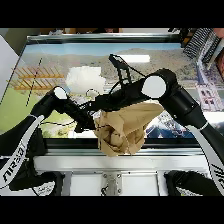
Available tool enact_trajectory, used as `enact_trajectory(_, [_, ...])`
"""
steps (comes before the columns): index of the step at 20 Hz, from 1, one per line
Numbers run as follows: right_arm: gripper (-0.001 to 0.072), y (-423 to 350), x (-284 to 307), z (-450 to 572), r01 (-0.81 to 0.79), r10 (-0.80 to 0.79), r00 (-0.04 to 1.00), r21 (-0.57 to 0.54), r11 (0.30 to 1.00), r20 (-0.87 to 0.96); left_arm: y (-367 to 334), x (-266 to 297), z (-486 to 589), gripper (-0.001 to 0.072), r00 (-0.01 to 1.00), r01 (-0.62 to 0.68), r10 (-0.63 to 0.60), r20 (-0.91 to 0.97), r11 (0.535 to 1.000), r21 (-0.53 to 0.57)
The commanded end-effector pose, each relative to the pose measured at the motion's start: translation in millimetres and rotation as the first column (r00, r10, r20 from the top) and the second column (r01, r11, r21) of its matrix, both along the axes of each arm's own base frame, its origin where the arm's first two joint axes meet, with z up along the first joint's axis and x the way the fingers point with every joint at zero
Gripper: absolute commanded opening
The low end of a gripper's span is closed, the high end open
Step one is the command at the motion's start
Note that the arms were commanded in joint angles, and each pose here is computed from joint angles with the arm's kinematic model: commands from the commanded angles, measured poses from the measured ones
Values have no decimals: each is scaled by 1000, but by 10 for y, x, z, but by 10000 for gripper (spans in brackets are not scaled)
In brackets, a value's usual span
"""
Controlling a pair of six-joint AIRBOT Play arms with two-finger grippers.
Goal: Fold the clothes and pants, and hang the long-sleeved shirts on hangers.
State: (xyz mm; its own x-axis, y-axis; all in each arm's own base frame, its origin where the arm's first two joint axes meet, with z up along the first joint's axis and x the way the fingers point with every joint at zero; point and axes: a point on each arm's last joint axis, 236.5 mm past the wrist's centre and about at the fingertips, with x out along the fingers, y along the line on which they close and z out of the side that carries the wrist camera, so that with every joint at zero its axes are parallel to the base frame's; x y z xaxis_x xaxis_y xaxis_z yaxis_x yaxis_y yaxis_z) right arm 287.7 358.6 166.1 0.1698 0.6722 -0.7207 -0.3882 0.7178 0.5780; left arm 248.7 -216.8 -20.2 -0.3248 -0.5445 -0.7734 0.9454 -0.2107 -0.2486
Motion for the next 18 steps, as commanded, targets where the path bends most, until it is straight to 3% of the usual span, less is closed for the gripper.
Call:
enact_trajectory(1, [369,1,-8,99,-16,15,999,23,1000,28,49,-28,-2,13,1000,8,-8,-12,1000,11])
enact_trajectory(2, [469,-42,-10,129,-15,14,999,21,1000,32,63,-29,1,14,1000,7,-7,-16,1000,11])
enact_trajectory(12, [469,-877,-96,321,16,-16,1000,-71,997,5,199,12,22,13,999,-28,29,-39,1000,10])
enact_trajectory(18, [470,-1412,-223,471,-215,238,956,-139,967,171,200,4,24,13,999,-26,27,-42,1000,10])
